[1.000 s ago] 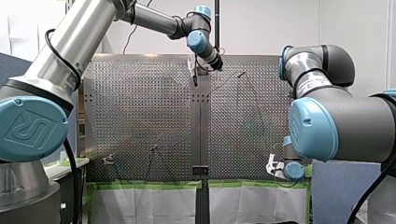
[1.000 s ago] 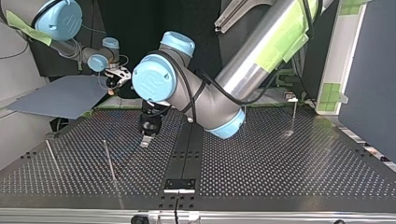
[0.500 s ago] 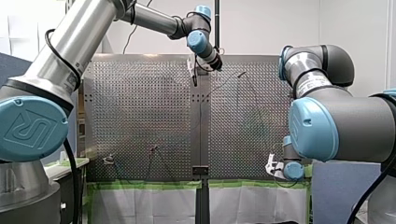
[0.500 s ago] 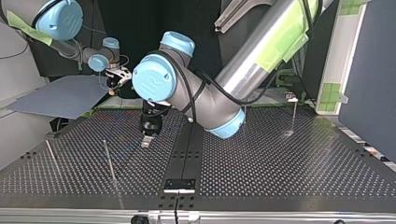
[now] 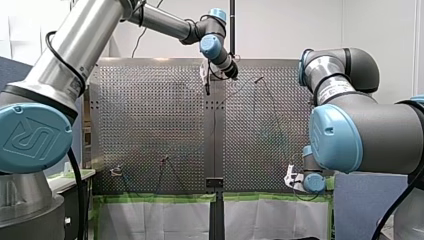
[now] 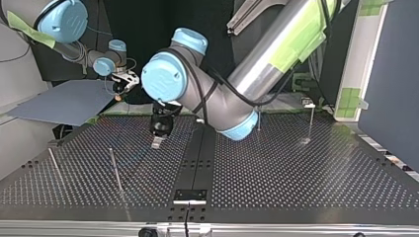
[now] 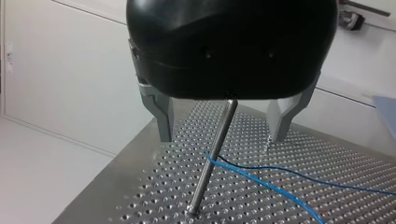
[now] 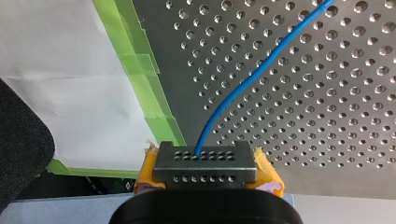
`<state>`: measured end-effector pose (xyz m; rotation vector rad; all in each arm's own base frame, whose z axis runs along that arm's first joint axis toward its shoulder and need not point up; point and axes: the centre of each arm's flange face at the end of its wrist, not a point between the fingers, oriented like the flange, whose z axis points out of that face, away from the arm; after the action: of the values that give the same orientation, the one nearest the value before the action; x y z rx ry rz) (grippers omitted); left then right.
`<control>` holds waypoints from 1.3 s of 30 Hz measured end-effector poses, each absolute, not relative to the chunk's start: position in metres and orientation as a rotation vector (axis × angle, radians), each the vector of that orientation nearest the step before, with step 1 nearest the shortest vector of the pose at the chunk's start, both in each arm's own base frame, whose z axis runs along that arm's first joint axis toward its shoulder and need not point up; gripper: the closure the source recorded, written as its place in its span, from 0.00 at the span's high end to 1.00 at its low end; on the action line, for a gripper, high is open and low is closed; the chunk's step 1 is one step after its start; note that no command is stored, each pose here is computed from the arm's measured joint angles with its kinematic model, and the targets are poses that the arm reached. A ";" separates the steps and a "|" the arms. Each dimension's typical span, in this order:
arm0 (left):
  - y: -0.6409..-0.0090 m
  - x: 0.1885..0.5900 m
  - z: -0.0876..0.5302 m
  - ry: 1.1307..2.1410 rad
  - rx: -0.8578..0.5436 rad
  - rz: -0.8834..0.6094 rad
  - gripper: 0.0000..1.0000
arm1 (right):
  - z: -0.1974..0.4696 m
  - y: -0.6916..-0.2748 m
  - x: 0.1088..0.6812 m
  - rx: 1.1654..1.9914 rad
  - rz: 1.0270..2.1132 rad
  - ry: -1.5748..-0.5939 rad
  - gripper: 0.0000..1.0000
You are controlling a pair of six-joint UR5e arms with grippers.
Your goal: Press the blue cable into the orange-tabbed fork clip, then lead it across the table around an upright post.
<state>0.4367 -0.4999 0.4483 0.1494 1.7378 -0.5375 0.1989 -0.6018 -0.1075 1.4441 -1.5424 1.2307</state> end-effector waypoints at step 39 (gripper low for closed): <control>-0.443 0.376 0.466 1.497 -0.003 -0.713 1.00 | -0.107 -0.602 0.199 1.444 1.231 -1.536 0.00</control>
<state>0.3757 -0.4435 0.4659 -0.0029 1.4974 -0.7126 0.1989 -0.6023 -0.1073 1.4444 -1.5357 1.2307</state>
